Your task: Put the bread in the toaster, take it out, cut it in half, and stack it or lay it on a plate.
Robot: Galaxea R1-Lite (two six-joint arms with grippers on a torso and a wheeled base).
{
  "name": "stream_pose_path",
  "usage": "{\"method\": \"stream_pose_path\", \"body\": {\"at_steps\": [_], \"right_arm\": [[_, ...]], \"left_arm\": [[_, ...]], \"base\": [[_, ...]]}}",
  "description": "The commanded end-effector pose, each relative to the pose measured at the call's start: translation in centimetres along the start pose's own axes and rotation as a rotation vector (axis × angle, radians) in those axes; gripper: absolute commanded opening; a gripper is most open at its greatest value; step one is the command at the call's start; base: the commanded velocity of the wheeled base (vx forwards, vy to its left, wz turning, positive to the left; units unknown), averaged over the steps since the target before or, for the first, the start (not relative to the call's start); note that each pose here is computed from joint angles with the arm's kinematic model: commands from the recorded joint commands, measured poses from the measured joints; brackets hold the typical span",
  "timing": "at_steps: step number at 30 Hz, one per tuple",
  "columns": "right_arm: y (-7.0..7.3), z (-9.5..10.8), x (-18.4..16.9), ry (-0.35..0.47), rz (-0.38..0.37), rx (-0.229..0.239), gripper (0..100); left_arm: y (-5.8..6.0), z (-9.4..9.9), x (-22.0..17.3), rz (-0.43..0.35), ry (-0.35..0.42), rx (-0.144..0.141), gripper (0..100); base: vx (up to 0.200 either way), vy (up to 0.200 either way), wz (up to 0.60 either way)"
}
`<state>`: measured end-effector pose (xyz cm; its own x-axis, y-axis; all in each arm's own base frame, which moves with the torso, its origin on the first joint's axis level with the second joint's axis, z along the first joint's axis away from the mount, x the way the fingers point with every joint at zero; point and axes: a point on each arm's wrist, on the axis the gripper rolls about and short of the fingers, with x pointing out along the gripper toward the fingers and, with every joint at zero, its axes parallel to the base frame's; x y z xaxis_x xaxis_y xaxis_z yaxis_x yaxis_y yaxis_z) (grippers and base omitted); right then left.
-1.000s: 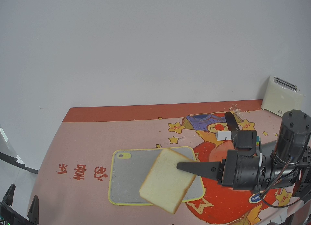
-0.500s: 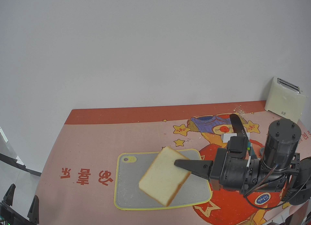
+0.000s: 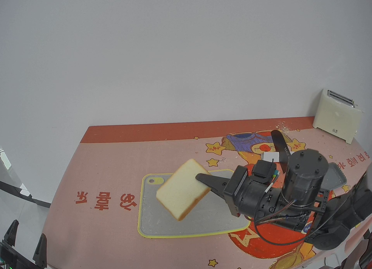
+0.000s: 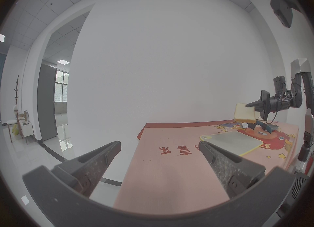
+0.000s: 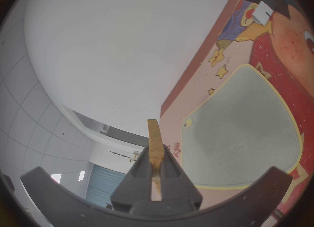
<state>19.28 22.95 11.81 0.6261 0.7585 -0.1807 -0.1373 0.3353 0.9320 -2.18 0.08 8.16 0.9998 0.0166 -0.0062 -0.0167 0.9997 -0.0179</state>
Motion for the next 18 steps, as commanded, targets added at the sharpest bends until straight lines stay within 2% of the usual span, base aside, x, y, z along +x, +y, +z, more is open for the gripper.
{"method": "stream_pose_path", "body": {"at_steps": [1,5,9,18], "right_arm": [[-3.8,-0.9,2.3,-0.01,-0.137,-0.002,0],[-4.9,-0.1,2.9,-0.055,-0.138,0.003,0],[-6.5,1.0,3.8,-0.091,-0.177,0.014,0],[-7.0,1.1,3.1,-0.083,-0.203,0.019,0]], "left_arm": [[0.0,-0.5,0.1,0.001,0.018,0.0,100],[0.0,-0.5,0.1,0.001,0.017,0.0,100],[0.0,-0.5,0.1,0.001,0.017,0.0,100],[0.0,-0.5,0.1,0.001,0.018,0.0,100]], "base": [[0.0,0.0,0.0],[0.0,0.0,0.0],[0.0,0.0,0.0],[0.0,0.0,0.0]]}}
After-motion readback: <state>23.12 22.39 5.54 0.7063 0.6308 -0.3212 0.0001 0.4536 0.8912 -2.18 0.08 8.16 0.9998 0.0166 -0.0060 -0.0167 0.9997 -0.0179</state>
